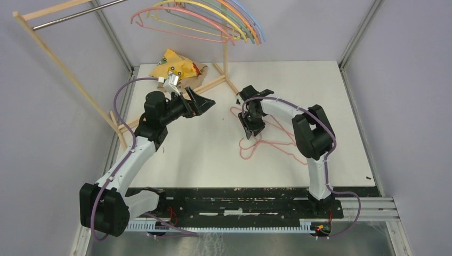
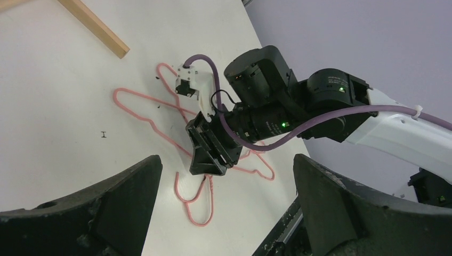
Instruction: Organize the hangers
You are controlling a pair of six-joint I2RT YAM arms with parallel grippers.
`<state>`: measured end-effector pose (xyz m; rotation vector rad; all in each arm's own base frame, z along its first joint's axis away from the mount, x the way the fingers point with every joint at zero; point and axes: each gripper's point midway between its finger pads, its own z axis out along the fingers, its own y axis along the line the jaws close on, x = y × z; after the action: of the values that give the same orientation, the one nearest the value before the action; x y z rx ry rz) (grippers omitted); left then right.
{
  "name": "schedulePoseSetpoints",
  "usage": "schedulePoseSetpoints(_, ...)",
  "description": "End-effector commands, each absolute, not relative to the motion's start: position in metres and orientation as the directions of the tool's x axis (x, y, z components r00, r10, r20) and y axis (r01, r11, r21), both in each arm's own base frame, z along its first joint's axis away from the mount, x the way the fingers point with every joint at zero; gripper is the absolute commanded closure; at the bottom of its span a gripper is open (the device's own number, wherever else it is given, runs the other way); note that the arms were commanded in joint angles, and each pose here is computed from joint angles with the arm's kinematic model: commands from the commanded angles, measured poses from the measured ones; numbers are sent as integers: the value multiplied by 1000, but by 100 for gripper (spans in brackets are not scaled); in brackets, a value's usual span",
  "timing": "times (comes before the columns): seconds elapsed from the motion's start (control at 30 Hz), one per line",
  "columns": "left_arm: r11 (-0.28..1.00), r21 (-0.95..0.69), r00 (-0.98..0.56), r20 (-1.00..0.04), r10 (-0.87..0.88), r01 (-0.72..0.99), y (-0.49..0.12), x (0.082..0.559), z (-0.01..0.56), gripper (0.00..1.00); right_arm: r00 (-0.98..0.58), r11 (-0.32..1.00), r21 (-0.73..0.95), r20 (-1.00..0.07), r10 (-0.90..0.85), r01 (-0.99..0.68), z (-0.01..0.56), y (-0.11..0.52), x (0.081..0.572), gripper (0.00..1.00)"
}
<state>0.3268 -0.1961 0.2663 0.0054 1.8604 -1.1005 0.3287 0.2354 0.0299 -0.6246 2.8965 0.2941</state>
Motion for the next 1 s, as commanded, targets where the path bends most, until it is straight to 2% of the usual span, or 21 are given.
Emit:
schedulePoseSetpoints(0.0, 573, -668, -512, -739, -437, 475, -197, 324, 286, 1, -901, 911, 31, -169, -400, -410, 18, 216, 334, 54)
schedulePoseSetpoints(0.13, 575, -669, -516, -737, -436, 471, -196, 321, 283, 1, -907, 920, -68, -155, -392, -386, 9, 198, 336, 54)
schedulePoseSetpoints(0.27, 575, -677, -527, -729, -437, 459, -195, 318, 276, 1, -904, 912, -90, -121, -410, -401, -1, 190, 329, 56)
schedulePoseSetpoints(0.33, 576, -679, -531, -726, -437, 454, -195, 317, 274, 1, -903, 909, -66, -112, -416, -411, -4, 193, 325, 68)
schedulePoseSetpoints(0.43, 576, -680, -531, -726, -438, 454, -195, 316, 274, 1, -902, 908, -2, -116, -415, -418, -3, 204, 321, 98)
schedulePoseSetpoints(0.57, 580, -669, -524, -736, -429, 465, -195, 316, 278, 1, -909, 908, 127, -185, -374, -400, 22, 231, 327, 99)
schedulePoseSetpoints(0.67, 578, -658, -523, -746, -412, 483, -196, 313, 279, 1, -928, 906, 252, -249, -279, -340, 57, 251, 341, 100)
schedulePoseSetpoints(0.83, 563, -651, -514, -755, -407, 509, -197, 308, 286, 0, -942, 820, 559, -326, 78, -126, 132, 272, 388, 99)
schedulePoseSetpoints(0.97, 542, -644, -501, -764, -408, 541, -200, 304, 294, 0, -884, 744, 668, -355, 303, -13, 176, 262, 424, 100)
